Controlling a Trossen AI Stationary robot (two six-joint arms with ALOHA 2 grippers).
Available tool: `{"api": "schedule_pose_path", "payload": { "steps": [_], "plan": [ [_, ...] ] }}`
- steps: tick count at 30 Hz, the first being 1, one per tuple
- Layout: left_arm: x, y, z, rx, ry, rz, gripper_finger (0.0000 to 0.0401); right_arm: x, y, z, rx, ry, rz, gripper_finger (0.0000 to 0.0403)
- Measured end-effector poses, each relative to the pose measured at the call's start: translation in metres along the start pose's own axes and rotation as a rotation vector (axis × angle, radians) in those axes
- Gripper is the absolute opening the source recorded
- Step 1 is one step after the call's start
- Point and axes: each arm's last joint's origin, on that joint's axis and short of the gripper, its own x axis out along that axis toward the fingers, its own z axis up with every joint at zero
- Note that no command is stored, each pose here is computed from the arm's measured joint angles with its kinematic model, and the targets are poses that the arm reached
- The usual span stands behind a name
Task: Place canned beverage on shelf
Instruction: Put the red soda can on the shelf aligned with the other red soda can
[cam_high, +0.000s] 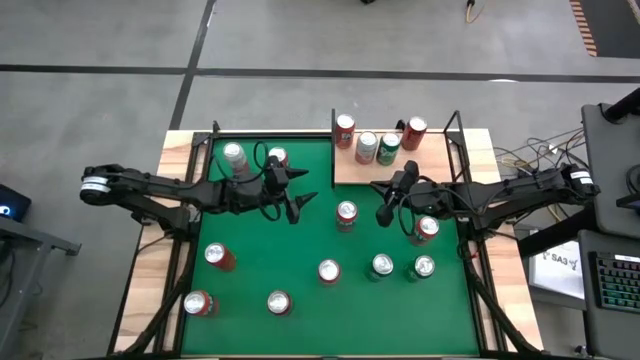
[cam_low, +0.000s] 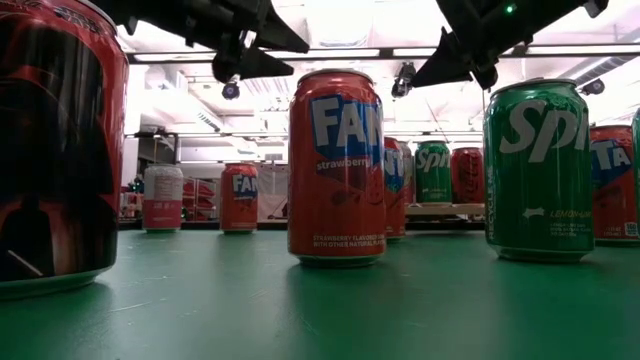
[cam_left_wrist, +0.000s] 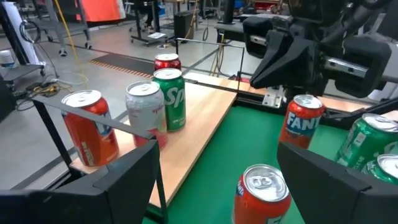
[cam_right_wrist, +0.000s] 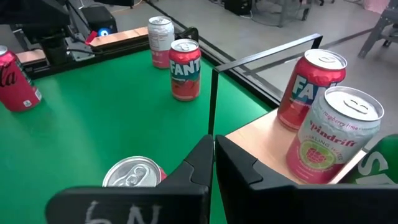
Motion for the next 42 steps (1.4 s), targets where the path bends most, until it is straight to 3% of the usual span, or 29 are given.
{"api": "schedule_pose_path", "payload": {
  "steps": [6, 10, 14, 19, 21, 27, 35, 42],
  "plan": [
    [0.0, 0.002, -0.002, 0.008, 0.025, 0.009, 0.0311, 0.0, 0.0, 0.0, -0.02, 0.001, 0.0, 0.0009],
    [0.0, 0.009, -0.006, 0.029, 0.075, 0.097, 0.0311, 0.0, 0.0, 0.0, -0.029, 0.0, 0.0, 0.0009],
    [-0.001, 0.022, -0.006, 0.052, 0.198, 0.212, 0.0311, 0.0, 0.0, 0.0, -0.029, 0.0, 0.0, 0.0009],
    [-0.002, 0.028, -0.003, 0.089, 0.343, 0.258, 0.0311, 0.0, 0.0, 0.0, -0.029, -0.001, 0.001, 0.0009],
    [-0.003, 0.027, -0.004, 0.118, 0.373, 0.235, 0.0311, 0.0, 0.0, 0.0, -0.029, -0.001, 0.001, 0.0009],
    [-0.002, 0.017, -0.007, 0.106, 0.369, 0.034, 0.0311, 0.0, 0.0, 0.0, -0.028, -0.001, 0.001, 0.0009],
    [-0.004, 0.006, -0.007, 0.125, 0.337, -0.014, 0.0311, 0.0, 0.0, 0.001, -0.027, -0.002, 0.001, 0.0009],
    [-0.004, 0.006, -0.007, 0.124, 0.333, -0.013, 0.0311, -0.004, 0.002, 0.019, 0.01, -0.046, 0.013, 0.0009]
  ]
}}
